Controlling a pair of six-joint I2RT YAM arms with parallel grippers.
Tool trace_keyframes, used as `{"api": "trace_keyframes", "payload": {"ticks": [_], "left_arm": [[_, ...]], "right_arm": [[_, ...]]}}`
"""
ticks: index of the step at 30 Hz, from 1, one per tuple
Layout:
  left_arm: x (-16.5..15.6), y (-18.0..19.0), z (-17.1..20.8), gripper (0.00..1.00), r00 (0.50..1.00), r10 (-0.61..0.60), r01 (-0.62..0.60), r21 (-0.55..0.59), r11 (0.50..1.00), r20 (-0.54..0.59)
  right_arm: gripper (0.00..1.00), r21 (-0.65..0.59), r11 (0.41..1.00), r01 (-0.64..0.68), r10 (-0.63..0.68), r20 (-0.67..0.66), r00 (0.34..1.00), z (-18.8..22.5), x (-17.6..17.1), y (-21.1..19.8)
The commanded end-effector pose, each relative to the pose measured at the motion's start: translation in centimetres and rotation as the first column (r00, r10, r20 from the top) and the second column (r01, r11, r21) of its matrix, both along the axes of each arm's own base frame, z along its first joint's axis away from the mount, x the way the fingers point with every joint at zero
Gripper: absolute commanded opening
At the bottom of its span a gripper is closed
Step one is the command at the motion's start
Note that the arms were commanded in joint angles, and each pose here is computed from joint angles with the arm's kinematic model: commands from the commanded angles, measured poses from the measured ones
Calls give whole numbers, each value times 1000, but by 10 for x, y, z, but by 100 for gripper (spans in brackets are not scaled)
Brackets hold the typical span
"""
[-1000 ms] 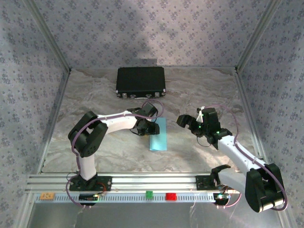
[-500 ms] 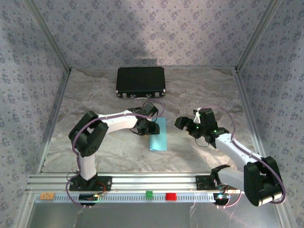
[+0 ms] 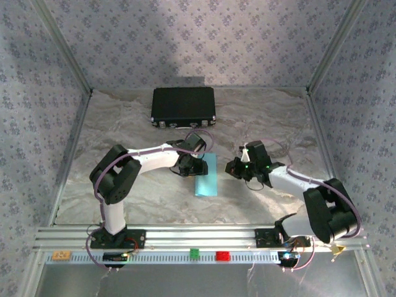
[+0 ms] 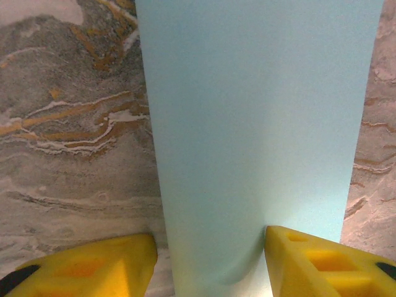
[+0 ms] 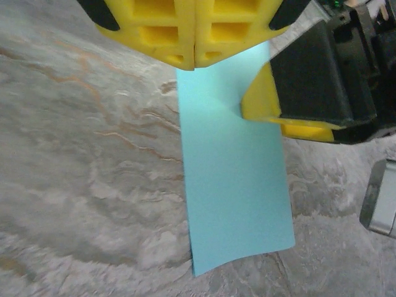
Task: Fold a paper plane with a square sheet of paper (pick it up from the middle)
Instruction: Hold the square sheet of paper at the center of the table.
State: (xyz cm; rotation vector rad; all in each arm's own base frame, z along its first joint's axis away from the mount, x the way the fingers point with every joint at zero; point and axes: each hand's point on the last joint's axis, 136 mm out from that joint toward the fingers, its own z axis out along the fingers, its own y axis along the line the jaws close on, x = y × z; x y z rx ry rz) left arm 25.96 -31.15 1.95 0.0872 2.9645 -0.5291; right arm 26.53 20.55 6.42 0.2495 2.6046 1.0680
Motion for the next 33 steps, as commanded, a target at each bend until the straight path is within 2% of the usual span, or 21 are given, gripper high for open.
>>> {"api": "trace_keyframes", "payload": {"ticks": [1,16,33], "left_arm": [[-16,17,-56,53,998,-7,14,109,994,-69],[-16,16,-57,53,997,-12,20,109,994,-70],[-18,15,-59,53,997,-11,20,109,994,-76]], "right_arm": [[0,21,999,-30,30,27,999,9,10,17],[0,38,993,-111,113,-49,992,-17,10,57],[0,33,988,-149,152,-125,980,-42,2,67]]}}
